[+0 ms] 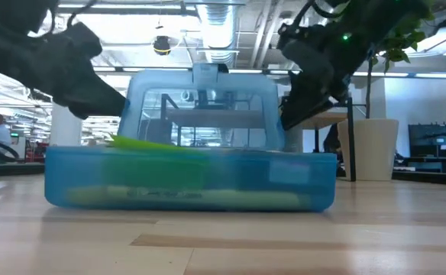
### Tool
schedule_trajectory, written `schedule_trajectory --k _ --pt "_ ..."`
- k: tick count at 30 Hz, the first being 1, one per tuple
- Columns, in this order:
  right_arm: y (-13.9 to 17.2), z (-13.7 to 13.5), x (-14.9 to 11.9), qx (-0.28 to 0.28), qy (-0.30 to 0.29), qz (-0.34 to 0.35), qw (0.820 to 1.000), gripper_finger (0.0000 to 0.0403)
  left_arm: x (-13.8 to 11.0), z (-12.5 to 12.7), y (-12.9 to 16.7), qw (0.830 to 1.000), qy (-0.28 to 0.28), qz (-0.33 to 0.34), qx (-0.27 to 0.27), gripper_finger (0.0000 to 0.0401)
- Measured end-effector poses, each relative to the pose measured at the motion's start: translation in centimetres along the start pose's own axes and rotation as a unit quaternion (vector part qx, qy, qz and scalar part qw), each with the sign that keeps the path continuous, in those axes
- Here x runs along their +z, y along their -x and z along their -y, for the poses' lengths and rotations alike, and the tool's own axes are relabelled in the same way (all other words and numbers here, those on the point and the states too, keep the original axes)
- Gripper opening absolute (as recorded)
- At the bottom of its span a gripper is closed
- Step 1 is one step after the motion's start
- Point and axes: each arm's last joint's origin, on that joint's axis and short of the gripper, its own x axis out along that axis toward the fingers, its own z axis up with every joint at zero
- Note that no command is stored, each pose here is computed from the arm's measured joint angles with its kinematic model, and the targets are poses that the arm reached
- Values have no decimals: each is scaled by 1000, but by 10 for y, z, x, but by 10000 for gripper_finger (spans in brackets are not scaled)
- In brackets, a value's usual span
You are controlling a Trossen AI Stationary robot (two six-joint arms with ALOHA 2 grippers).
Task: Pack school essentials
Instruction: Close the blue supply box
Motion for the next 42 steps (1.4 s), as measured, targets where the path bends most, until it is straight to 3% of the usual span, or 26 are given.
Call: schedule_trajectory --k 4,8,10,19,24,32,42 --pt "10 -16 8 40 -22 47 998 108 5 8 4 999 -5 18 -34 208" --pt "16 -30 3 81 23 71 994 108 3 13 7 998 -29 17 -52 208" --pt "20 -38 8 111 18 98 989 108 3 15 8 998 -31 19 -58 208" --pt "32 -48 10 137 39 115 983 108 7 24 12 994 -37 32 -97 208" --pt "37 -54 3 149 53 110 981 108 18 36 15 988 -39 40 -146 208" --pt "50 -54 7 163 61 130 976 108 30 68 18 976 -64 41 -202 208" --pt "62 -59 26 213 59 207 953 108 11 120 -9 968 -105 -10 -230 208"
